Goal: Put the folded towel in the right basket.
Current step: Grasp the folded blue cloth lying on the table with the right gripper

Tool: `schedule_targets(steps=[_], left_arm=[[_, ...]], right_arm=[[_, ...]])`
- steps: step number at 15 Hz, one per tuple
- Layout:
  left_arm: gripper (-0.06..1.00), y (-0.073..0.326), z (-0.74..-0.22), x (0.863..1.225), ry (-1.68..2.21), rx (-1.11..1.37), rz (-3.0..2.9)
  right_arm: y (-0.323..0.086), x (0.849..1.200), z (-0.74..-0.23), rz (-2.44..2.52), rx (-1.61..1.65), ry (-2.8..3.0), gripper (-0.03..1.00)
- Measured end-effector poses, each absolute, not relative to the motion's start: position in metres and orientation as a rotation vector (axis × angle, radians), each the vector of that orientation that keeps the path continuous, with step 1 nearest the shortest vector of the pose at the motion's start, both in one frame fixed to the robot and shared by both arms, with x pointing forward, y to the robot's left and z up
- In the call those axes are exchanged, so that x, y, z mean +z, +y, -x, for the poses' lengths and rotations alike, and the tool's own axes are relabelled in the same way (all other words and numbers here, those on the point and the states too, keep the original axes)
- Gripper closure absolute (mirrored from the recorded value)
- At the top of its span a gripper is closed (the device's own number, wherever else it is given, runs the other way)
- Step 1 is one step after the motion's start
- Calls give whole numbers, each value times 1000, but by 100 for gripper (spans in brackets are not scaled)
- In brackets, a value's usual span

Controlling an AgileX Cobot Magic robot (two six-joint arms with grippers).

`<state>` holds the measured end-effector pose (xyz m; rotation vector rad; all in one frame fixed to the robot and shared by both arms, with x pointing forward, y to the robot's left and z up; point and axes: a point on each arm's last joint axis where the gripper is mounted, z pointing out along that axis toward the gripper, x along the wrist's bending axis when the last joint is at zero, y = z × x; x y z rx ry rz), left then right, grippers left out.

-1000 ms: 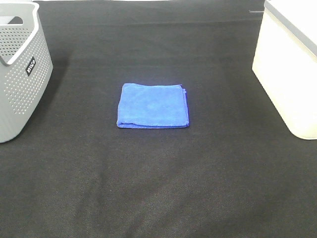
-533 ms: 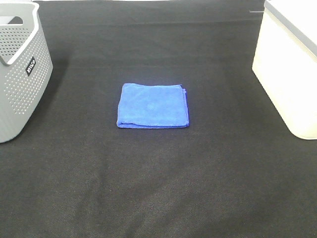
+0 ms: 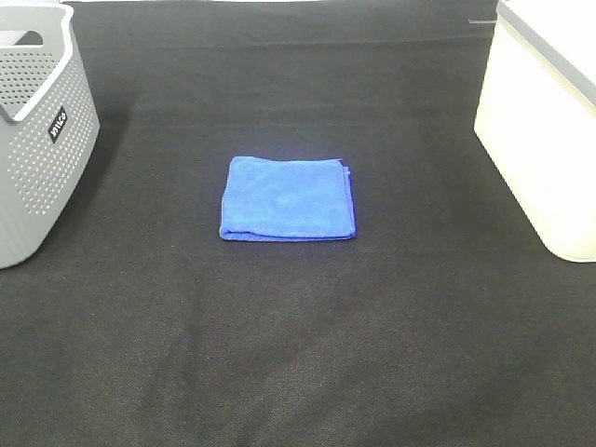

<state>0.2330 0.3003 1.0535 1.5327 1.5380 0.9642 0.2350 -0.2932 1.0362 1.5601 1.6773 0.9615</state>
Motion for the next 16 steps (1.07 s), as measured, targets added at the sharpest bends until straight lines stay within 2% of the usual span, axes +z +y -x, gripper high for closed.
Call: schedule_targets(steps=[16], left_arm=[[-4, 300, -233, 1054, 1538, 964, -1533]], right_arm=[[-294, 1036, -235, -1558, 953, 1675, 0]])
